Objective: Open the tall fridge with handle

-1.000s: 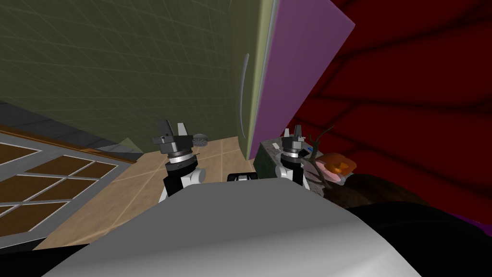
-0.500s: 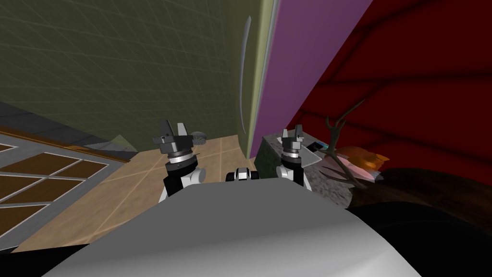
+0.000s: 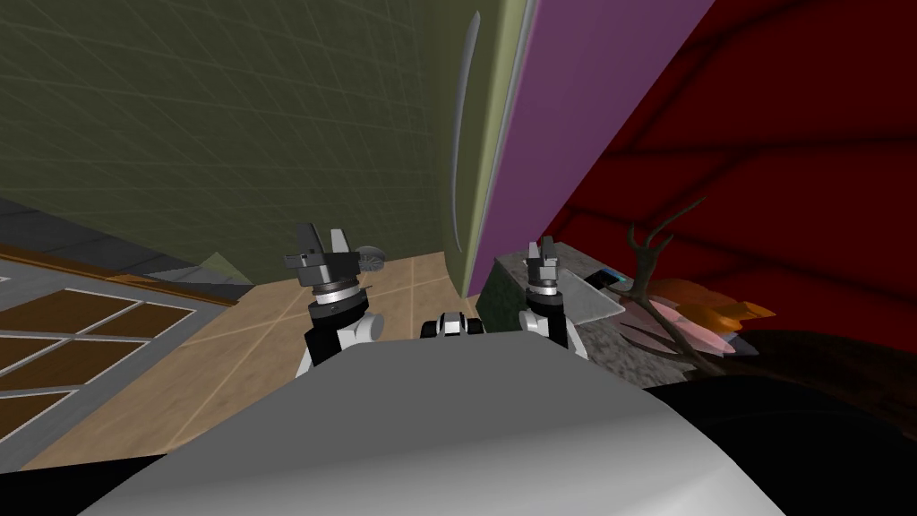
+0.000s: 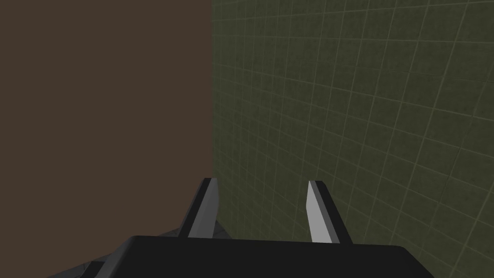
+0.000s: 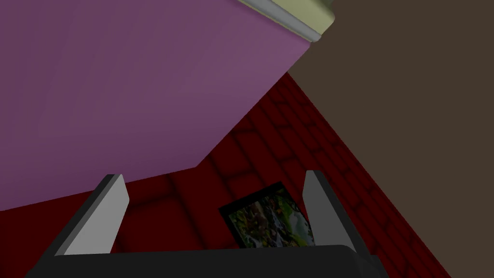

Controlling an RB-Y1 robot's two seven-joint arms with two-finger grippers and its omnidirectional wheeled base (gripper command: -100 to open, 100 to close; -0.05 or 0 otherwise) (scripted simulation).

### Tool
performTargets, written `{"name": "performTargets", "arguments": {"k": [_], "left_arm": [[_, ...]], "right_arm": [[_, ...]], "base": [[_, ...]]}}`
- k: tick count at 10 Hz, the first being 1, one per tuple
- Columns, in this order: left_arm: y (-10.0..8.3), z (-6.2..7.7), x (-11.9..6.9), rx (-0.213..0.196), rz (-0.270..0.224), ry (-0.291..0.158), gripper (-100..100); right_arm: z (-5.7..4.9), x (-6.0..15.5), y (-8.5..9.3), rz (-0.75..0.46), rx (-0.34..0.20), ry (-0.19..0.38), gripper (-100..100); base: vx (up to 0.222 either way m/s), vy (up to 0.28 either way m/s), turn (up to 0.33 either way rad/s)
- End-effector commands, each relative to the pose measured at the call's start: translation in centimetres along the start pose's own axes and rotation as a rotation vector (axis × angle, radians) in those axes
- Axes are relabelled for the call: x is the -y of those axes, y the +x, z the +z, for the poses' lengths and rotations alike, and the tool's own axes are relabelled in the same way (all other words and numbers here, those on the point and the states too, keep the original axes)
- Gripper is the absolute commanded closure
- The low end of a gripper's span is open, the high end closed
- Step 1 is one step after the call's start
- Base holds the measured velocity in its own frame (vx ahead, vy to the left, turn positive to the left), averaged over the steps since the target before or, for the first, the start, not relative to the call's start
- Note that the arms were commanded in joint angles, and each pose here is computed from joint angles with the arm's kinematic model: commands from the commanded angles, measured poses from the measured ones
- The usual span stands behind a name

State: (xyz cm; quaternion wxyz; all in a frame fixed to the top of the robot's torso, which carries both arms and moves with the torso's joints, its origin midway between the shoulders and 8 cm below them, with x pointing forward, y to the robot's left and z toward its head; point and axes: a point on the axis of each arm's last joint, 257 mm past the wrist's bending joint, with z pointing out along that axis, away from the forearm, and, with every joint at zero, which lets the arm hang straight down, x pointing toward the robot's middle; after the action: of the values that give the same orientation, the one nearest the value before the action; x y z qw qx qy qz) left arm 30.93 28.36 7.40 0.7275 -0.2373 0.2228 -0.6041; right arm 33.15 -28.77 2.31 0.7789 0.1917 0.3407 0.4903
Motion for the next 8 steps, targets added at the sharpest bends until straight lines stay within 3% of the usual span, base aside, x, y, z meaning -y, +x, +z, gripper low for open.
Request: {"name": "performTargets", "arguments": {"k": [1, 8], "left_arm": [[0.00, 0.00, 0.00, 0.000, 0.000, 0.000, 0], [0.00, 0.00, 0.00, 0.000, 0.000, 0.000, 0]], "right_arm": [[-0.28, 0.21, 0.13, -0.111, -0.026, -0.010, -100], [-1.25, 1.00, 0.56, -0.400, -0.091, -0.040, -100]], "base": [[0.045, 0.048, -0.005], [0.061, 0.050, -0.008]]}}
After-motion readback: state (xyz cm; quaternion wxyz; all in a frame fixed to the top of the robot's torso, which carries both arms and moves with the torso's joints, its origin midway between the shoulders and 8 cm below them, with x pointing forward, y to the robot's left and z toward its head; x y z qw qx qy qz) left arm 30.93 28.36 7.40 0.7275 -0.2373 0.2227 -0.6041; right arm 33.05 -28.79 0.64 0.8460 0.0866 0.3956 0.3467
